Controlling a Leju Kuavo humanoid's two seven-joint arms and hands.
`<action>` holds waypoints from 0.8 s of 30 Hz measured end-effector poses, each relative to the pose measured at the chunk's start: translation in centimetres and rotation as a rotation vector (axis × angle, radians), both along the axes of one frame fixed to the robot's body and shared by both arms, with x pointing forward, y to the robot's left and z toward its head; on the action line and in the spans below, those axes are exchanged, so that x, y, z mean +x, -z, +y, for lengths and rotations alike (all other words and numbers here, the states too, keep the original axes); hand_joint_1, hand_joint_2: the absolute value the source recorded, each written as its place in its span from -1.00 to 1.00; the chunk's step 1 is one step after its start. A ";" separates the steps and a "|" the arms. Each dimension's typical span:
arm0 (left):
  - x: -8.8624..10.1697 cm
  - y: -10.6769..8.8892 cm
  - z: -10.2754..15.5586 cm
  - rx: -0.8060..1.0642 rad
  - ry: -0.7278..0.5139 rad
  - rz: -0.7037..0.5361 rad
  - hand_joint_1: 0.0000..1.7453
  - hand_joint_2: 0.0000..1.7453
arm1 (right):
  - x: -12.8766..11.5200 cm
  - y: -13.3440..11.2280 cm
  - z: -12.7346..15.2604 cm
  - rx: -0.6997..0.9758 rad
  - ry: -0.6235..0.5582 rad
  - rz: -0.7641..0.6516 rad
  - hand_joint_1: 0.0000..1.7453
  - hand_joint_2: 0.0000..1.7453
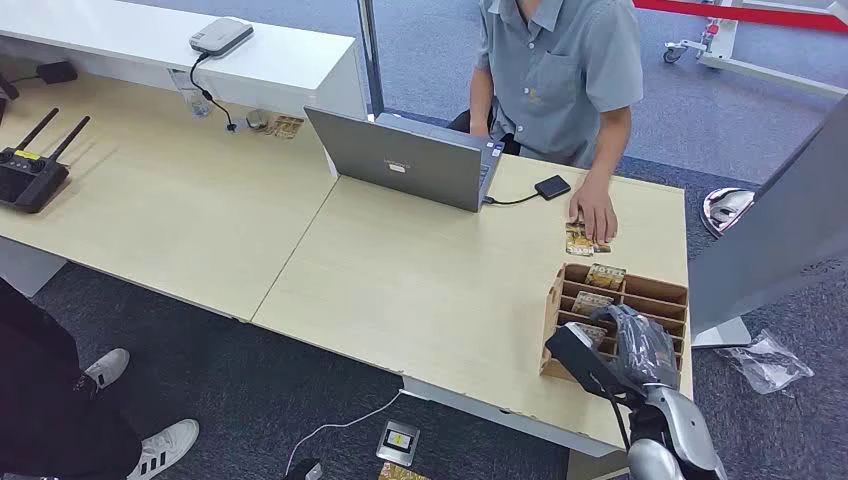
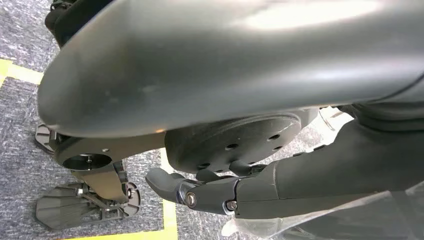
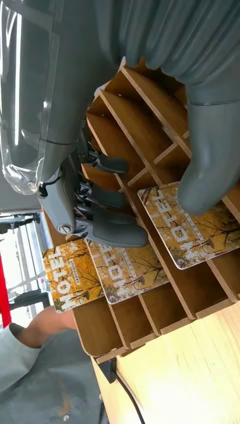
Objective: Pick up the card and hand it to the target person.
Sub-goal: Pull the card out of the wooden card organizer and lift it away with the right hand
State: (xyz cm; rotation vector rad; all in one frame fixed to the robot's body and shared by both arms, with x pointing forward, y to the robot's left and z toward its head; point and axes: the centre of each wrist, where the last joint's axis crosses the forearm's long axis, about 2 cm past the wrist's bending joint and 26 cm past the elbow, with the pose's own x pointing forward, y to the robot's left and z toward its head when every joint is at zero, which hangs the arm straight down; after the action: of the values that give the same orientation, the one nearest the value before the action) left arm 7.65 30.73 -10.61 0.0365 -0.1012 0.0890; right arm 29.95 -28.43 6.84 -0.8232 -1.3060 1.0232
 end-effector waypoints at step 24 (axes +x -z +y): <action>0.0 0.0 -0.5 0.012 -0.003 -0.004 -1.00 -1.00 | 0.2 0.1 -0.6 -0.049 0.023 -0.021 0.69 1.00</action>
State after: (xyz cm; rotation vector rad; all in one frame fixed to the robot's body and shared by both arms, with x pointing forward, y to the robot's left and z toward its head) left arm 7.64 30.24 -10.62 0.0480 -0.1054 0.0912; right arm 30.16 -29.01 6.69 -0.8862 -1.2905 1.0346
